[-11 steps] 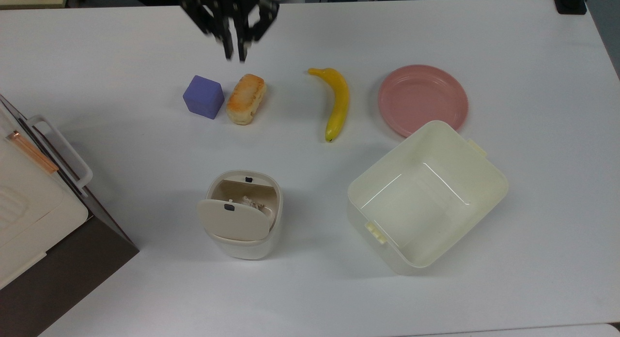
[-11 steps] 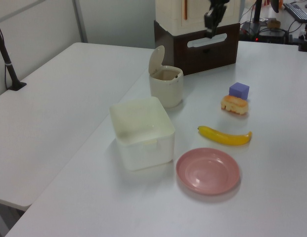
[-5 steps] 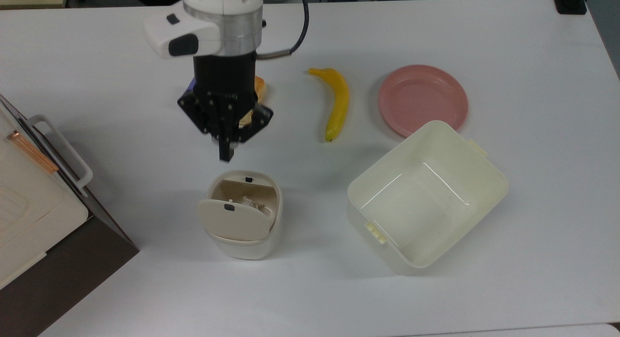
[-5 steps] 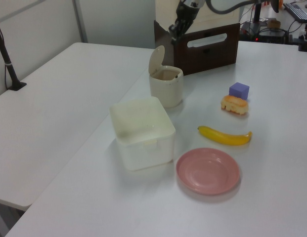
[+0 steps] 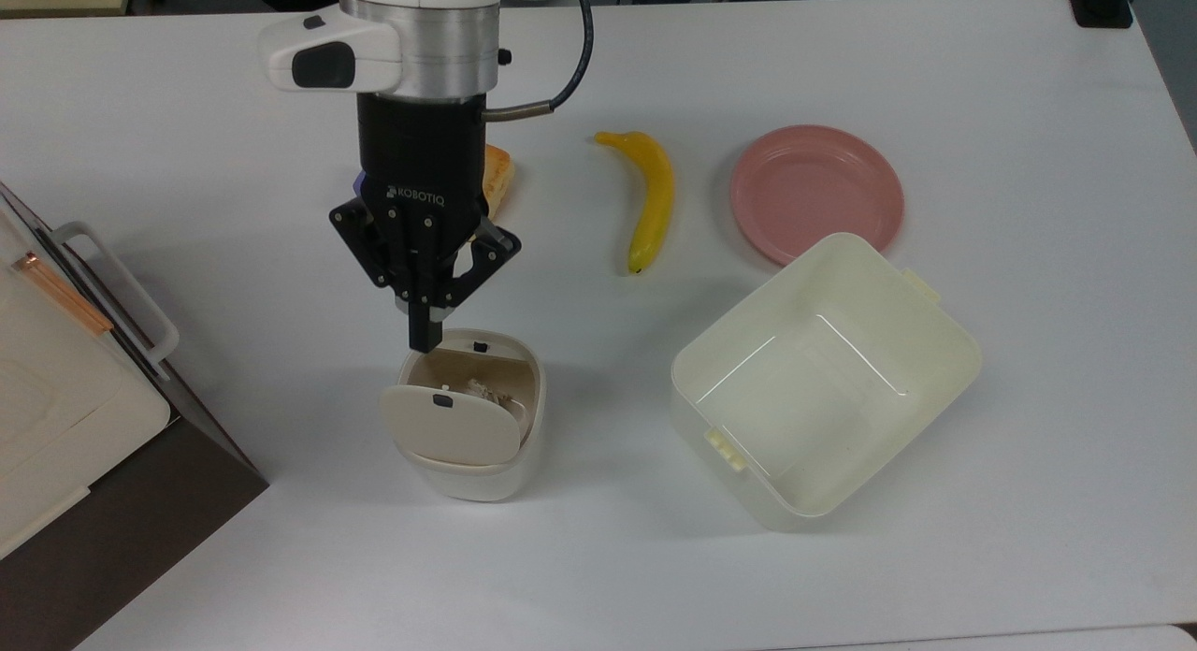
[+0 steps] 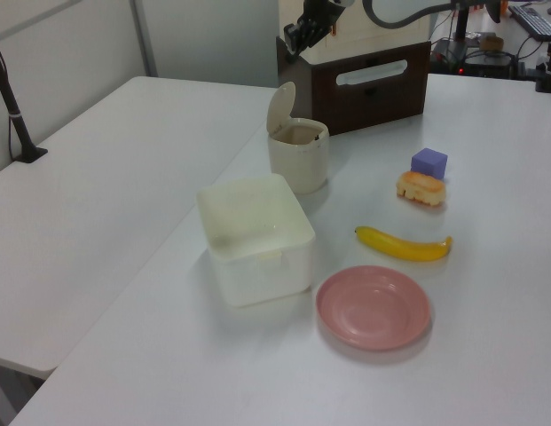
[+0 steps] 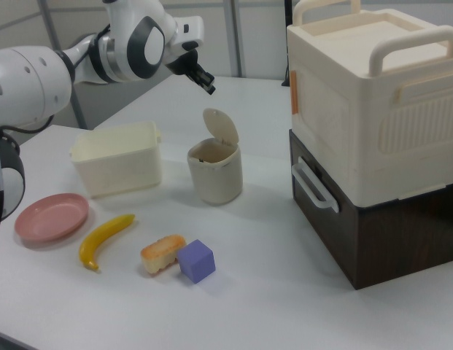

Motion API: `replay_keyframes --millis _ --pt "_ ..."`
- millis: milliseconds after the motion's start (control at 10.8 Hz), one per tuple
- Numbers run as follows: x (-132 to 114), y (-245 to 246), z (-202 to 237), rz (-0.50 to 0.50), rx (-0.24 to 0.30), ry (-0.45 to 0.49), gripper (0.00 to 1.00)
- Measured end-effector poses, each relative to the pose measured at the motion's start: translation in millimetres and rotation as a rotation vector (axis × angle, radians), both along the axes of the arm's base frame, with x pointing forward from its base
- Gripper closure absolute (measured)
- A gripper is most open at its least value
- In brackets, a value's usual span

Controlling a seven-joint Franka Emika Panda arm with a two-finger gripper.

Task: Close the trash can
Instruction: 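Push the raised lid down toward the can rim with the gripper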

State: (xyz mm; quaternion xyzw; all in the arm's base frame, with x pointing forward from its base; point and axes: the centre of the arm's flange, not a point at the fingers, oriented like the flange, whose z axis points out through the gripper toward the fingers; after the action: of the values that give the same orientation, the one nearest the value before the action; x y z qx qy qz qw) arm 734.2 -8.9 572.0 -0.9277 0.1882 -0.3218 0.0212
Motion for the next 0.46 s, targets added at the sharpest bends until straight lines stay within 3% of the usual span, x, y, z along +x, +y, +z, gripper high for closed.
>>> replay_keyframes --millis 462 --pt "22 -5 -39 -0.008 0.005 -0.041 0.99"
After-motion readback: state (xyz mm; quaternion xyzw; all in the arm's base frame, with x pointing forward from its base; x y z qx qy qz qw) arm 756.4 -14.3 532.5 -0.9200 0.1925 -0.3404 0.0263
